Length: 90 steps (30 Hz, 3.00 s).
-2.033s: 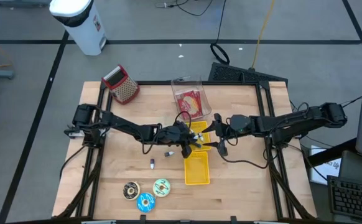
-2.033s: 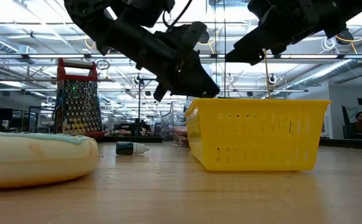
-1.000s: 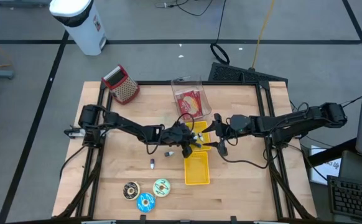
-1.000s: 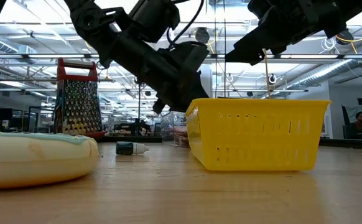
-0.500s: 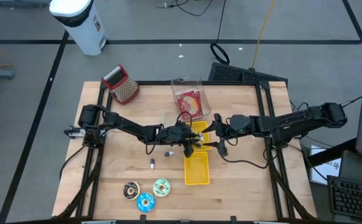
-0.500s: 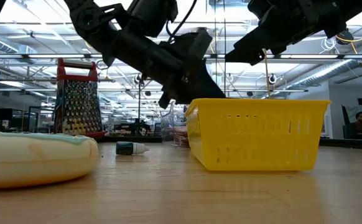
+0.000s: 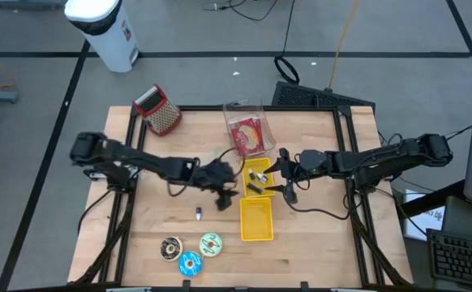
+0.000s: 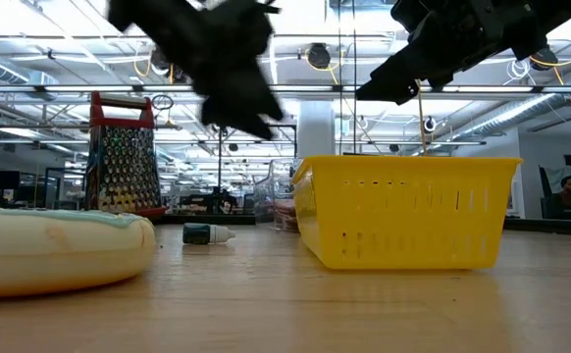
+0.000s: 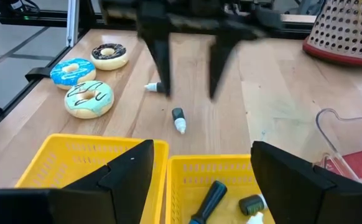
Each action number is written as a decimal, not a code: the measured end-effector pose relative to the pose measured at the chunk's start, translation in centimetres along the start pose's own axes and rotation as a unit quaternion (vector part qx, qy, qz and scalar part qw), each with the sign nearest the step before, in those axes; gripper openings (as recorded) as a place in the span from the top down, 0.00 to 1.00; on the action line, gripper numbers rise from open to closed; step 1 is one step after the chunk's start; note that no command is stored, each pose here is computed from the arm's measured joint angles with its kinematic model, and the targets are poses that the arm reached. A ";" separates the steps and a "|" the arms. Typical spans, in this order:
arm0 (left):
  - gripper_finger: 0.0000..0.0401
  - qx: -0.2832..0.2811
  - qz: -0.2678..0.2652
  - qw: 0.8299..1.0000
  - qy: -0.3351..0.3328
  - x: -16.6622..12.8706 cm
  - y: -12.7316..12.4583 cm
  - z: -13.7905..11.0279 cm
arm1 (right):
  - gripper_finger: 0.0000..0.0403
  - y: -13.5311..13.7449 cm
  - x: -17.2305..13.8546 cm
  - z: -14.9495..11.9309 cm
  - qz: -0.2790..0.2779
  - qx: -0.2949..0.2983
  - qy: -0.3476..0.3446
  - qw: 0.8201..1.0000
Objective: Pick & Place Food Item
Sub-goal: Put the purple food coloring bottle into the top yellow bin
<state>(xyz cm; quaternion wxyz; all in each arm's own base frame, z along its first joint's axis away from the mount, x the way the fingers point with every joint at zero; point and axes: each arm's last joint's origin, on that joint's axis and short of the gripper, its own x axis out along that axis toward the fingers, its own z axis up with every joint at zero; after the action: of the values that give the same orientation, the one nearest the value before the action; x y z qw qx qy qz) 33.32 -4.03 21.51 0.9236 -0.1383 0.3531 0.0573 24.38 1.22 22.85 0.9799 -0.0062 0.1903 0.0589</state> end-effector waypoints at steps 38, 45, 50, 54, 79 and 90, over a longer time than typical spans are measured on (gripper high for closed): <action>0.44 0.023 0.021 0.928 0.370 1.1 -5.1 -11.4 | 0.36 0.0 0.0 0.1 0.000 0.004 -0.004 1.000; 0.44 0.083 0.032 0.939 0.331 1.5 -5.1 -11.1 | 0.36 0.0 0.0 0.1 0.000 0.004 -0.004 1.000; 0.44 0.109 0.038 0.945 0.306 1.8 -5.1 -10.8 | 0.36 0.0 0.0 0.1 0.000 0.004 -0.004 1.000; 0.44 0.115 0.038 0.949 0.290 2.0 -5.1 -10.6 | 0.36 0.0 0.0 0.1 0.000 0.004 -0.004 1.000; 0.44 -0.113 0.160 0.953 0.231 -1.6 -2.8 -7.7 | 0.36 0.0 0.0 0.1 0.000 0.004 -0.003 1.000; 0.44 -0.293 0.191 0.908 0.230 0.7 -1.7 -8.0 | 0.36 0.0 0.0 0.1 0.000 0.007 -0.003 1.000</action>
<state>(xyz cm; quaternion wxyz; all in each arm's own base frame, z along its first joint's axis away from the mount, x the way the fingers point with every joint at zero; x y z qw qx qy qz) 29.10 -8.01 15.74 0.7060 -0.3419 0.5425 0.3004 24.41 1.23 22.91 0.9806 0.0014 0.1874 0.0578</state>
